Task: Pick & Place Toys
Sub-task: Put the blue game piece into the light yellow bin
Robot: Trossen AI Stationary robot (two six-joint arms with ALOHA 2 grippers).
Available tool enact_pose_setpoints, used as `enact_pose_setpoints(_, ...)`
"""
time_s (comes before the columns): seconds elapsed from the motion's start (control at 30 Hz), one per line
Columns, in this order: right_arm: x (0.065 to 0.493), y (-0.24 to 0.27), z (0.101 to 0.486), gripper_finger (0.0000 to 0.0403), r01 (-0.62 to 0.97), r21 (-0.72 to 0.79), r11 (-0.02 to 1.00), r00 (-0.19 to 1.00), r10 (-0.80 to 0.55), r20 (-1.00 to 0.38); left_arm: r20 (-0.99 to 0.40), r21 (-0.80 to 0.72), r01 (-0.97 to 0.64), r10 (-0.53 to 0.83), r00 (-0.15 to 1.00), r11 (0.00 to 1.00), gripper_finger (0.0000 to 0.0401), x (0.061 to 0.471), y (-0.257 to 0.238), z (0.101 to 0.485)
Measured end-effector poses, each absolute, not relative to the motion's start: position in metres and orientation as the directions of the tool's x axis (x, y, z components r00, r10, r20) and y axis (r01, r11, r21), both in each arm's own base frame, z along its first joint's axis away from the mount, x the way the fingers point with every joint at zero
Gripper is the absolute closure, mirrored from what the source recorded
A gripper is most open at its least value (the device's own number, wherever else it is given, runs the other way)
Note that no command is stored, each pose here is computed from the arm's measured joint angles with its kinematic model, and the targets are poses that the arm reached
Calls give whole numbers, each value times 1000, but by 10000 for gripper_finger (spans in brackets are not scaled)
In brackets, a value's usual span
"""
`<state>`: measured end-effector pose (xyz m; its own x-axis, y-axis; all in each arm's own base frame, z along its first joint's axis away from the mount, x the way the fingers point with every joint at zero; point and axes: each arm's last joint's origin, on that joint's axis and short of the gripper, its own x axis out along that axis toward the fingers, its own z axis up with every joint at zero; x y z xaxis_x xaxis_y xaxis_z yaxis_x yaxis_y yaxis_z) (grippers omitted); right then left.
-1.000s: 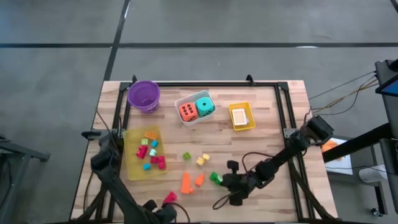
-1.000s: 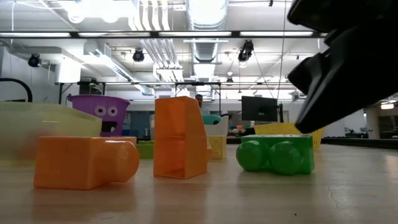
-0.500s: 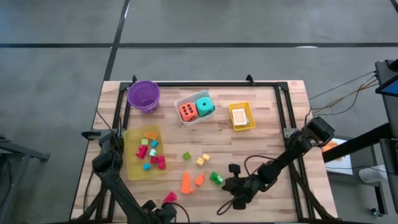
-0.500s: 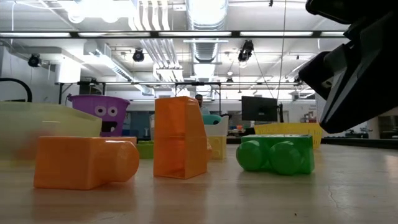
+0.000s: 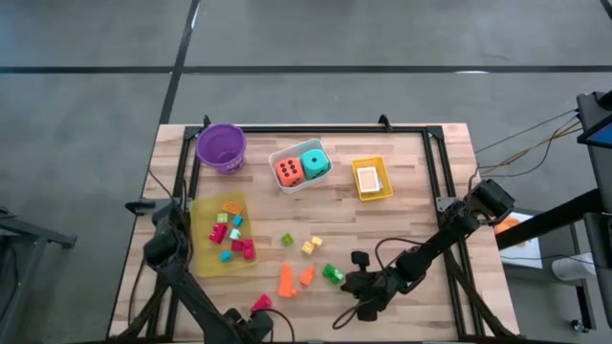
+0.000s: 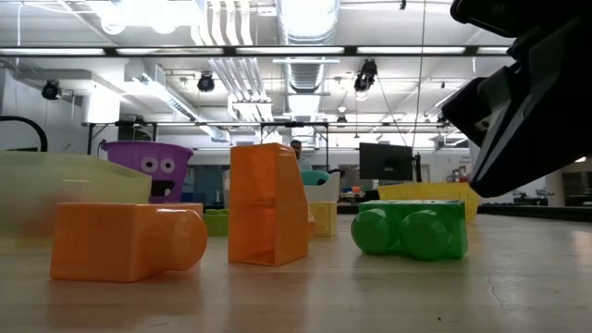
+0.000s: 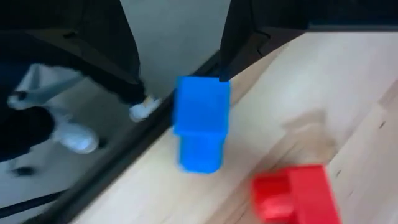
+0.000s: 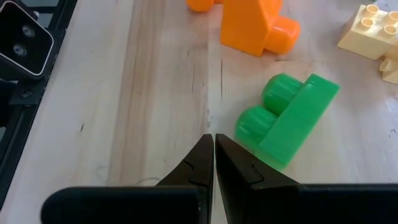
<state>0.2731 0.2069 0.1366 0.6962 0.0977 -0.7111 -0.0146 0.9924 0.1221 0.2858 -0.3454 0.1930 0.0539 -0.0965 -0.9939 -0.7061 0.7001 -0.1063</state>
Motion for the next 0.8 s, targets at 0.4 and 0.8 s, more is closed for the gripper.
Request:
enact_pose_setpoints(0.4,273,207,137,387,-15,123,992,696,99,-711,-994,-61,-692,-105,-21,719,183,290,-335,183)
enact_pose_setpoints(0.8,272,208,137,387,-17,128,992,696,104,-711,-995,-55,-703,-97,-20,709,147,293,-331,182)
